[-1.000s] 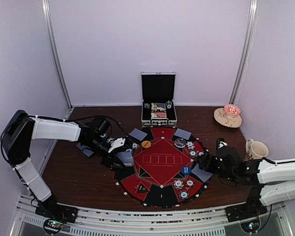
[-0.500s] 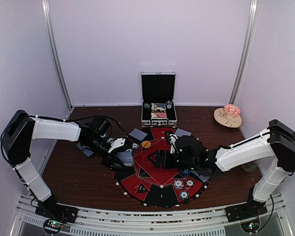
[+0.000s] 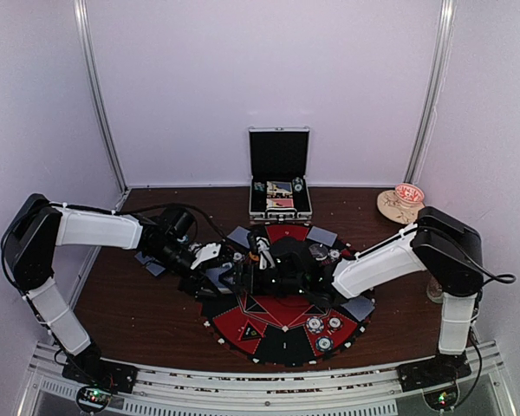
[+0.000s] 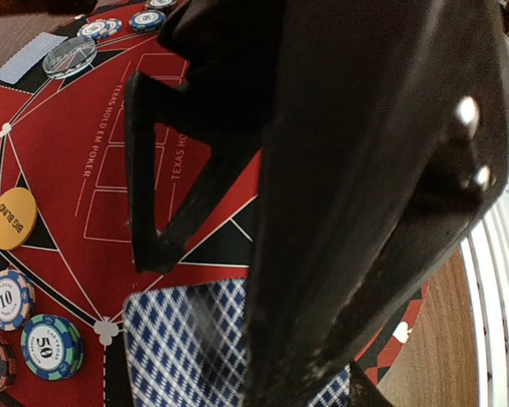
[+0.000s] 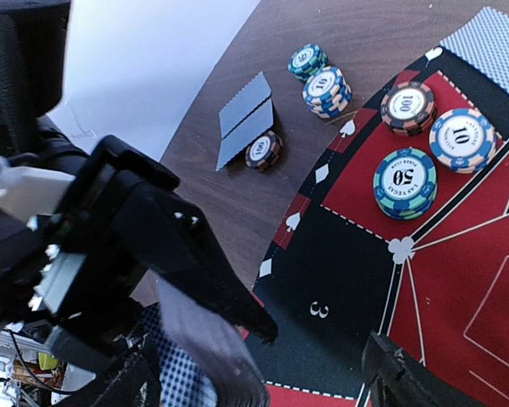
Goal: Distribute texas hold em gaming equipment
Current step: Pick up the poker card from the face-down deck piles, then distribute the poker card in the big blind area, then pick up the poker card from the face-down deck piles.
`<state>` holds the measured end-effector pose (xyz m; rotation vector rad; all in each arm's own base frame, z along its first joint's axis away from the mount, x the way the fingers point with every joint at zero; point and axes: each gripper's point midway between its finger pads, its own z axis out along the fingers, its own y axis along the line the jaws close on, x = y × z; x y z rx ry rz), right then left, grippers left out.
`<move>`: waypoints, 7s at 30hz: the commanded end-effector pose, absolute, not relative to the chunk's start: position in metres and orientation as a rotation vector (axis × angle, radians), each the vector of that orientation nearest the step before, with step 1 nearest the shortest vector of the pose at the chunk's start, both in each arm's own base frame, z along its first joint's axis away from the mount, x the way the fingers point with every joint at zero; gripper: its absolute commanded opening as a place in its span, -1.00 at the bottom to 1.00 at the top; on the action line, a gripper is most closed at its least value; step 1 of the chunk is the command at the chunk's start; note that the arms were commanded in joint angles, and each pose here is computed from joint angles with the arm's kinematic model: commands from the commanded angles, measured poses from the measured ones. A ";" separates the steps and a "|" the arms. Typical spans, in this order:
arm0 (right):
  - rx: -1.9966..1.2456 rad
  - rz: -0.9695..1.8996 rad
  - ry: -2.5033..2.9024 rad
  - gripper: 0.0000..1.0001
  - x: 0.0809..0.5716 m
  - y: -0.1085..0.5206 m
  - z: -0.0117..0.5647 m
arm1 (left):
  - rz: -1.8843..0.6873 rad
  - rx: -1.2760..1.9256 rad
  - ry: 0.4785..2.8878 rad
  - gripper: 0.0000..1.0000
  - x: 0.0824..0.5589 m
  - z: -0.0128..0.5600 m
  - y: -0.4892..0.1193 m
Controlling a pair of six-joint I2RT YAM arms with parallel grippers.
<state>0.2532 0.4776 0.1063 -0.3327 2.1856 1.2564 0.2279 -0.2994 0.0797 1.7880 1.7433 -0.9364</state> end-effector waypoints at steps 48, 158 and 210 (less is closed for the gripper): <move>-0.353 1.328 2.167 -1.00 0.264 0.447 0.129 | -0.952 1.797 1.699 -0.09 0.229 0.084 -0.305; -0.025 0.653 2.124 0.84 0.452 0.404 0.146 | -0.962 1.800 1.709 -0.09 0.230 0.080 -0.307; -0.376 1.252 2.229 0.28 0.270 0.492 0.089 | -0.960 1.795 1.707 -0.09 0.230 0.082 -0.306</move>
